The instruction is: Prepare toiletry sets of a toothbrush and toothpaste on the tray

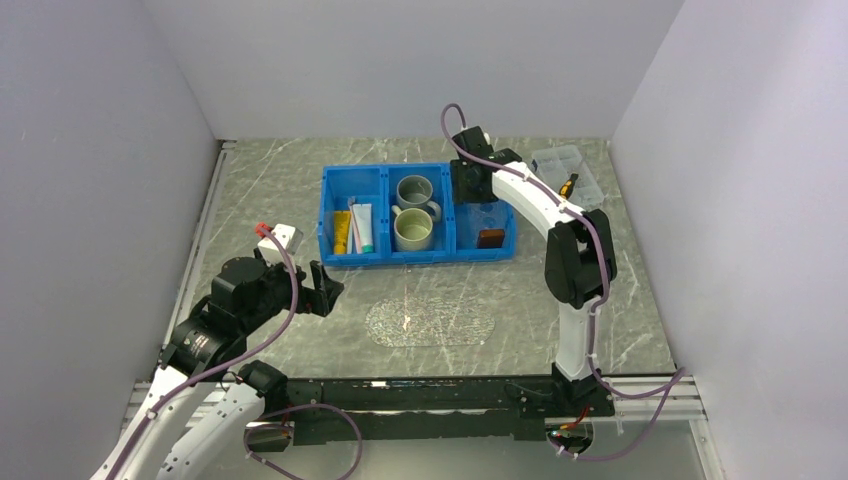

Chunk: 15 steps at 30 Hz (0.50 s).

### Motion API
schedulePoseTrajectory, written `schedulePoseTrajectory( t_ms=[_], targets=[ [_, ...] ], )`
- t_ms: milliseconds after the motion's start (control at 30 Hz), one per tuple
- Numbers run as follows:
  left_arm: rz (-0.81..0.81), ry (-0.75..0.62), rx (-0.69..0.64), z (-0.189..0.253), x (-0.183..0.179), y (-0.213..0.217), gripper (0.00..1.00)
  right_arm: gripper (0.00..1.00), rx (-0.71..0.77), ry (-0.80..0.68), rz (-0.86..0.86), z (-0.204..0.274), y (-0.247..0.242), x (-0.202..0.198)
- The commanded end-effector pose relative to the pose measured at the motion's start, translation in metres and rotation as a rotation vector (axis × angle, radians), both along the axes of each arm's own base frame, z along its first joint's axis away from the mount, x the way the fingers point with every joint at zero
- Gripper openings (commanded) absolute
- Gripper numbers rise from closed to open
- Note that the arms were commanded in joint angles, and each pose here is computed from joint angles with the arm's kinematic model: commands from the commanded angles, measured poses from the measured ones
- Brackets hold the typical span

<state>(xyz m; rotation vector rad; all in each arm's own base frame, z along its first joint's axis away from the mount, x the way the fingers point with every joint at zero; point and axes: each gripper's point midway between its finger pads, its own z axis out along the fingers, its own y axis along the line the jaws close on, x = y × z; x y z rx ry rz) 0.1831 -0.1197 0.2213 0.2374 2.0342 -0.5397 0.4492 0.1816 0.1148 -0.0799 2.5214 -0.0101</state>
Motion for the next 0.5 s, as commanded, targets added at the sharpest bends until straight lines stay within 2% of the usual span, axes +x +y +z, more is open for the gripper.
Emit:
schedulePoseTrajectory(
  t_ms=[0,467],
  targets=[
    [-0.005,-0.028,-0.006,0.006,0.004,-0.001,0.99,0.57,0.028,-0.026,-0.050,0.002,-0.007,0.011],
    [-0.005,-0.027,-0.006,0.005,0.004,-0.002,0.99,0.54,0.040,0.023,-0.075,-0.023,-0.012,0.009]
  ],
)
